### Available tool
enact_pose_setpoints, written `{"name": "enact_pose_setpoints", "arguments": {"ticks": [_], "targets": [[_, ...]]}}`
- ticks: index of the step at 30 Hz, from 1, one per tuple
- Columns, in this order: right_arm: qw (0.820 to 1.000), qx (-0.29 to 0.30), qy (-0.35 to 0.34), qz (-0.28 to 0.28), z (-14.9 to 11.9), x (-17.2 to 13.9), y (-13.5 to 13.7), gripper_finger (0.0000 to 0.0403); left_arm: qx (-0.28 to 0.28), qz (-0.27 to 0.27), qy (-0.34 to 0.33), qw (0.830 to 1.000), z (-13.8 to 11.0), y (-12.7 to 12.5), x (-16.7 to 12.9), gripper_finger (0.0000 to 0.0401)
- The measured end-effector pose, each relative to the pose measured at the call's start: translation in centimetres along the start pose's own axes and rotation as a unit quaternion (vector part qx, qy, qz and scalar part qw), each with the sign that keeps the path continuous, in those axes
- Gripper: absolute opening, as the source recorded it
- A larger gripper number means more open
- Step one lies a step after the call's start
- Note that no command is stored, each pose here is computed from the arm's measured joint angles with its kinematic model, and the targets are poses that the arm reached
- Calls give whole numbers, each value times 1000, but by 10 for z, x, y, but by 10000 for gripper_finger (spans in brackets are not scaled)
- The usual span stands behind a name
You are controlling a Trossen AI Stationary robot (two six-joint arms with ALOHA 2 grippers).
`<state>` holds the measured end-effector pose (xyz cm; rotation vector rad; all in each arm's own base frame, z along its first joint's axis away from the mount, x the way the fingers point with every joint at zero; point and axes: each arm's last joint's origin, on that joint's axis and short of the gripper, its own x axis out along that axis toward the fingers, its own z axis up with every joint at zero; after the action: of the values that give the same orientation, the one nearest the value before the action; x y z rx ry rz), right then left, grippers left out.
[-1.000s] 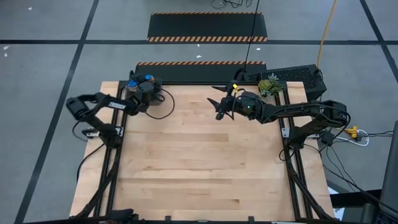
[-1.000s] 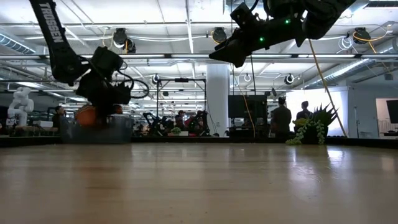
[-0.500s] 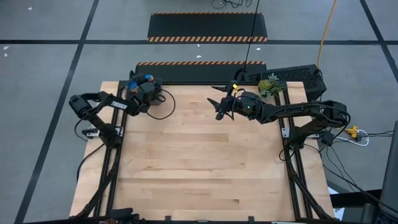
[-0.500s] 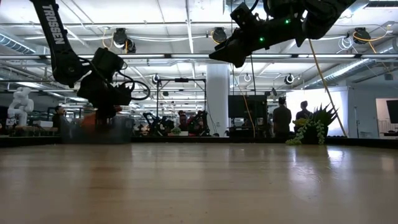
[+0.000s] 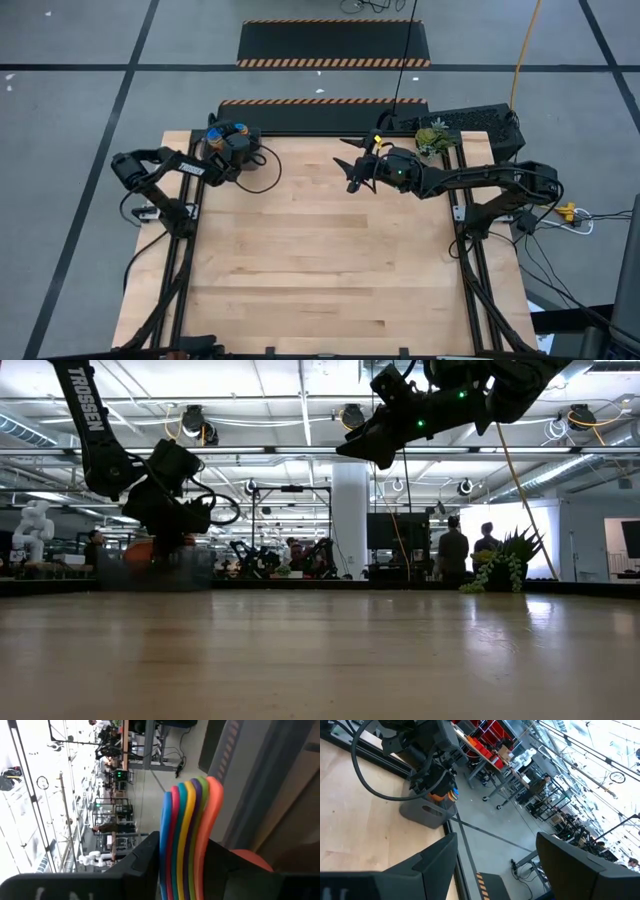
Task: Nest measuring cups in basket
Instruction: Put the stacked measuring cups into the black bin
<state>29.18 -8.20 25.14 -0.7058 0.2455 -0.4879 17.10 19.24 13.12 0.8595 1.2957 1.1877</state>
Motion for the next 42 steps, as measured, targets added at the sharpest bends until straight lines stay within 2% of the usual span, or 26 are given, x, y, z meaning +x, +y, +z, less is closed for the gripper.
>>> {"name": "enact_pose_setpoints", "arguments": {"ticks": [5,14,19,27,42], "targets": [[1000,-2,0,0,0,0,0,265,1,-1,-1,1000,0,0,0,117],[1000,-4,0,0,0,0,0,265,0,-2,-1,1000,1,1,1,201],[1000,-4,0,0,0,0,0,265,-12,4,-1,1000,2,2,0,224],[1000,-11,1,0,0,0,0,265,-69,14,-15,997,1,17,-4,230],[1000,-12,4,0,0,0,0,265,-66,-16,-32,997,-1,16,-6,230]]}}
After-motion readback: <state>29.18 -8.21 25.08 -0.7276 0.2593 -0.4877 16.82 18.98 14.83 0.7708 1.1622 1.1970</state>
